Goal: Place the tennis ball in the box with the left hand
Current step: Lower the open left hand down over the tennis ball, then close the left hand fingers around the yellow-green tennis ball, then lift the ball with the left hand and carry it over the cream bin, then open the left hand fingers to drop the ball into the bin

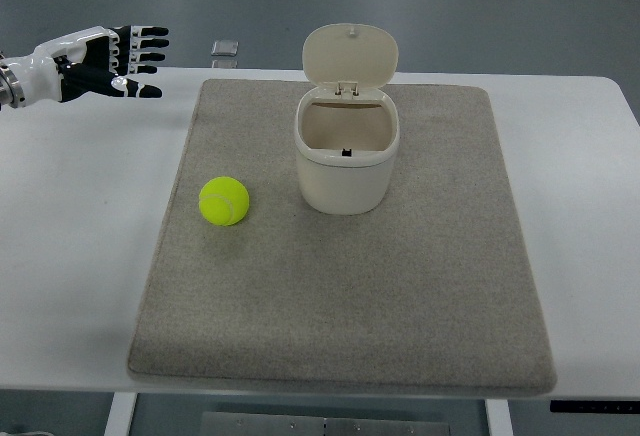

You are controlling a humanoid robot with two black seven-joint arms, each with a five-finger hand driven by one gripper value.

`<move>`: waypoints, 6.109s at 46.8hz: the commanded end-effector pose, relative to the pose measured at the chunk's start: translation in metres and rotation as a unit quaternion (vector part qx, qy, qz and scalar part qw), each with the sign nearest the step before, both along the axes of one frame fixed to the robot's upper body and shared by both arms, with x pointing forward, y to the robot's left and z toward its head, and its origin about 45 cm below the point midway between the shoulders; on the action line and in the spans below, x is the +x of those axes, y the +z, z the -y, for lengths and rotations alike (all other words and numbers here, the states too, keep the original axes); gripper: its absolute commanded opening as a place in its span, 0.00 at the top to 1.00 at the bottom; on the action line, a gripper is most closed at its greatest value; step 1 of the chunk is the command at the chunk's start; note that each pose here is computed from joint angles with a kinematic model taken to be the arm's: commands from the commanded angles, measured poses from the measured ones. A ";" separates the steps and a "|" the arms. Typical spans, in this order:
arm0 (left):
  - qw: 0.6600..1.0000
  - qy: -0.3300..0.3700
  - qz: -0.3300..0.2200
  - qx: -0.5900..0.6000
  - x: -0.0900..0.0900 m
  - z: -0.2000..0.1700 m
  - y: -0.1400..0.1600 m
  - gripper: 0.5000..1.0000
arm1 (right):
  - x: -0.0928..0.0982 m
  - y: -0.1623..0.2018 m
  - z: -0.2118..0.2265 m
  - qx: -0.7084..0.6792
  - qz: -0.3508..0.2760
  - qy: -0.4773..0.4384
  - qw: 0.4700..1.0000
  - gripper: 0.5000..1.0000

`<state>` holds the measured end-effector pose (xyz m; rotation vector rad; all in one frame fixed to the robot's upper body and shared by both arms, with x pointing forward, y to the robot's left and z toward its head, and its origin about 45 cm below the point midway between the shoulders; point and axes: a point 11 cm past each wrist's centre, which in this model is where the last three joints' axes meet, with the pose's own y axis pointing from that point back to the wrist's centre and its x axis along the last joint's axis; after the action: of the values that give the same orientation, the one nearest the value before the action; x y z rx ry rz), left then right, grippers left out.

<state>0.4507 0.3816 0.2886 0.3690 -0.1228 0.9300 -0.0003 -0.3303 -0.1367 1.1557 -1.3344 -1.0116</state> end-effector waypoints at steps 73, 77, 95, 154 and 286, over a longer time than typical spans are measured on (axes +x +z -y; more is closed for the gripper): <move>0.836 -0.324 0.240 0.373 -0.069 0.089 -0.038 0.04 | 0.000 0.000 0.000 0.000 0.000 0.000 1.000 0.20; 0.834 -0.326 0.244 0.372 -0.068 0.093 -0.038 0.04 | 0.000 0.000 0.000 0.000 0.000 0.000 1.000 0.20; 0.809 -0.362 0.260 0.382 -0.068 0.119 -0.048 0.14 | 0.000 0.000 0.000 0.000 0.000 0.000 1.000 0.20; 0.812 -0.356 0.252 0.387 -0.063 0.117 -0.055 0.68 | 0.000 0.000 0.000 0.000 0.000 0.000 1.000 0.19; 0.685 -0.391 0.499 0.360 -0.031 0.271 0.062 0.53 | 0.000 0.000 0.000 0.000 0.000 0.000 1.000 0.20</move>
<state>0.4202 0.1103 0.3528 0.4292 -1.5914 0.0668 -0.0002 -0.3303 -0.1367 1.1558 -1.3345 -1.0115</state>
